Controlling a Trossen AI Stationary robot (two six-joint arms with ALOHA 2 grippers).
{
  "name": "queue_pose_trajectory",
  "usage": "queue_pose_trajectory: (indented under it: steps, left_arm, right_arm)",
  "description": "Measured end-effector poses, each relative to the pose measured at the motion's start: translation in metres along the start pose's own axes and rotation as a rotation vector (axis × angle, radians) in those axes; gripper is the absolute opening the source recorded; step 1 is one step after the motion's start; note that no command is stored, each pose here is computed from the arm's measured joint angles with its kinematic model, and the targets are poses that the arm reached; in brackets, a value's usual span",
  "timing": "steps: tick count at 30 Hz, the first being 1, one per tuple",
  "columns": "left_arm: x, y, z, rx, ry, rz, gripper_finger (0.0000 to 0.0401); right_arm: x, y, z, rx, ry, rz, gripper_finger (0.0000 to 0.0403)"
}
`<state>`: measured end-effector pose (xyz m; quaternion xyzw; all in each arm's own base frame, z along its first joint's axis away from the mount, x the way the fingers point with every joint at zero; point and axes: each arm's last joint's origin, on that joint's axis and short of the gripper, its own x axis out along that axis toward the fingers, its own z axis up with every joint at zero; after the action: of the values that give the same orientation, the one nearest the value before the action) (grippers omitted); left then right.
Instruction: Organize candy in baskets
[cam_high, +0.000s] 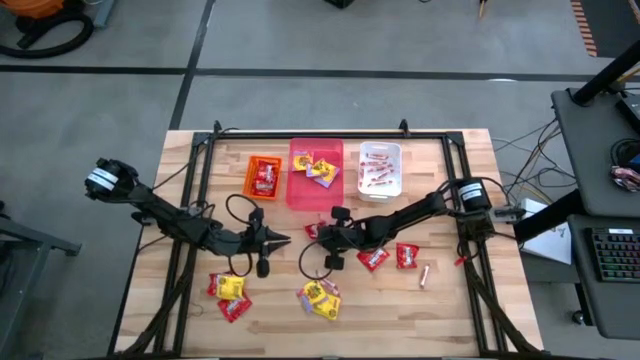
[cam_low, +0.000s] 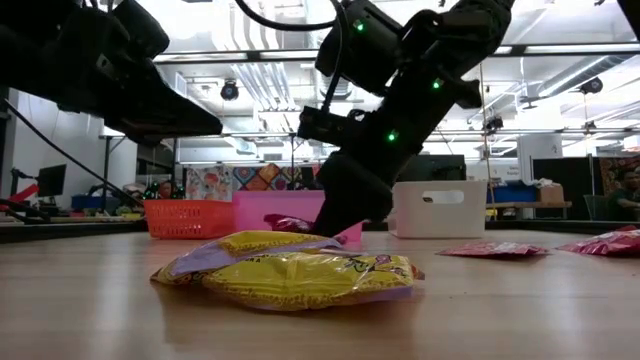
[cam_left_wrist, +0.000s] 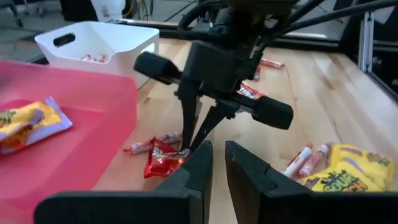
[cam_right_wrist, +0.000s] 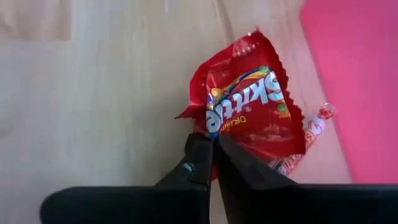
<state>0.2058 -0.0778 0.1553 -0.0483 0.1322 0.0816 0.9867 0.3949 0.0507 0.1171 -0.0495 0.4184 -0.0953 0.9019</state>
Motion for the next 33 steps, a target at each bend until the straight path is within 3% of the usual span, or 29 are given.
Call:
queue_pose_trajectory:
  steps: [4,10,15,18,24,33]
  left_arm:
    - [0.001,0.002,0.0,-0.071,-0.001,0.01,0.0045]
    - [0.004,0.007,0.001,-0.127,-0.004,0.039,0.011]
    - [0.01,0.012,0.001,-0.153,-0.029,0.065,0.0169]
    - [0.016,0.014,0.001,-0.174,-0.058,0.077,0.0192]
    - [0.028,0.015,-0.007,-0.189,-0.067,0.049,0.0203]
    - [0.051,0.011,-0.013,-0.21,-0.08,-0.022,0.0204]
  right_arm:
    - [-0.013,0.004,0.008,-0.056,-0.033,0.01,0.0009]
    - [-0.035,0.005,0.022,-0.164,-0.096,0.02,0.0009]
    - [-0.045,0.011,0.024,-0.32,-0.118,-0.055,0.0009]
    - [-0.049,0.02,0.024,-0.486,-0.122,-0.103,0.0009]
    - [-0.053,0.029,0.025,-0.666,-0.139,-0.173,0.0008]
    - [-0.053,0.028,0.025,-0.699,-0.138,-0.184,0.0008]
